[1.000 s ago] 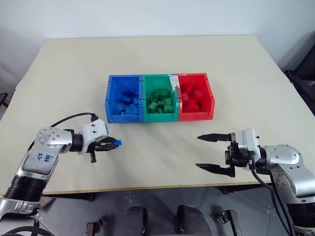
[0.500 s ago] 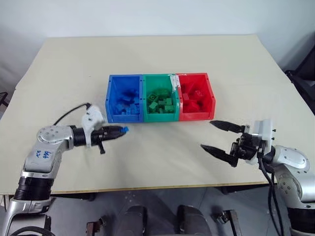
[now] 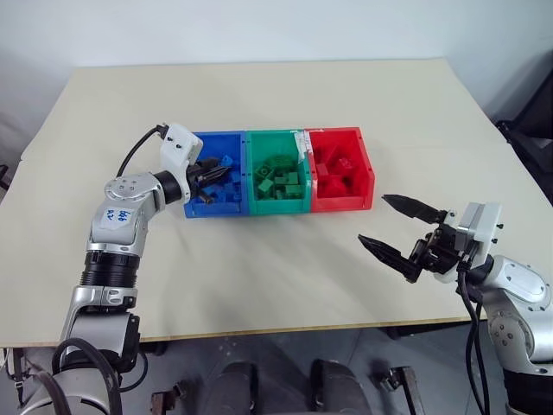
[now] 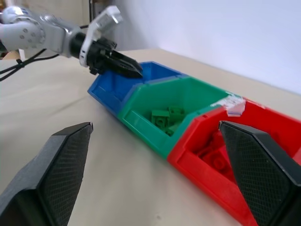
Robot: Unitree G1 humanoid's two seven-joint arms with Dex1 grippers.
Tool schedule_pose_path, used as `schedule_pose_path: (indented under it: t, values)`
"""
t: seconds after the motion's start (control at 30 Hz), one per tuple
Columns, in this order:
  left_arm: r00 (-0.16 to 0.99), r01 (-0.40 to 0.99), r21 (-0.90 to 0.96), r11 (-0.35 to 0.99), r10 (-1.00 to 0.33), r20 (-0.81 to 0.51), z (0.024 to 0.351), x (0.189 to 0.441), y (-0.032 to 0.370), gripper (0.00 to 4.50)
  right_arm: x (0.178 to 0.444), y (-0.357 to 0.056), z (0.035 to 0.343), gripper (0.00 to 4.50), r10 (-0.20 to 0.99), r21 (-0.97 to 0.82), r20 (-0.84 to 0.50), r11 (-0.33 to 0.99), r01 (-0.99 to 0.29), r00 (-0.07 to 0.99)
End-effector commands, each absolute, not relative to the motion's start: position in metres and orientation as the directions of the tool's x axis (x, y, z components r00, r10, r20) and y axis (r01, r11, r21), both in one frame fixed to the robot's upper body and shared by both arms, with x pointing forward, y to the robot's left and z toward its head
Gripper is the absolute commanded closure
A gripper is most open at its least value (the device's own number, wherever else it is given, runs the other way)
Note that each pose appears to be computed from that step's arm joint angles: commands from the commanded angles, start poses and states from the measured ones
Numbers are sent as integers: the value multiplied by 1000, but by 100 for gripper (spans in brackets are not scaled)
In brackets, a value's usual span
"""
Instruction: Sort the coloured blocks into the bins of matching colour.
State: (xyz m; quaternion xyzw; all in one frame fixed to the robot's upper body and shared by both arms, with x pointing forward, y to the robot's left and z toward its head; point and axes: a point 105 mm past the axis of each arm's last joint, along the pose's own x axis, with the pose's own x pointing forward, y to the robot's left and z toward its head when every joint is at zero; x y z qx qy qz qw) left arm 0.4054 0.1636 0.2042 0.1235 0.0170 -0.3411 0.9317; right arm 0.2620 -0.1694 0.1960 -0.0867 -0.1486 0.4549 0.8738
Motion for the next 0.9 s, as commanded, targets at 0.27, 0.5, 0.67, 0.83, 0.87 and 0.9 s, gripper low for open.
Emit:
schedule_pose_path:
  t: [0.27,0.5,0.67,0.83,0.87,0.9]
  values:
    - [713,663,356,659,-701,-31,236,357,208,58,266,-172,202,0,852,-344,175,522,-780,493]
    - [674,712,444,543,-707,-216,193,294,248,58,278,-178,188,0,909,-385,42,399,-832,416]
    - [706,693,416,588,-672,-225,177,275,260,58,289,-186,180,0,911,-359,34,395,-846,411]
    - [731,669,401,626,-653,-199,169,268,257,58,290,-188,171,0,904,-343,37,413,-844,427]
    - [736,663,393,637,-650,-187,168,268,254,58,290,-190,169,0,897,-340,42,427,-838,440]
    - [741,656,400,640,-648,-178,167,268,251,58,291,-191,169,0,889,-340,46,444,-829,456]
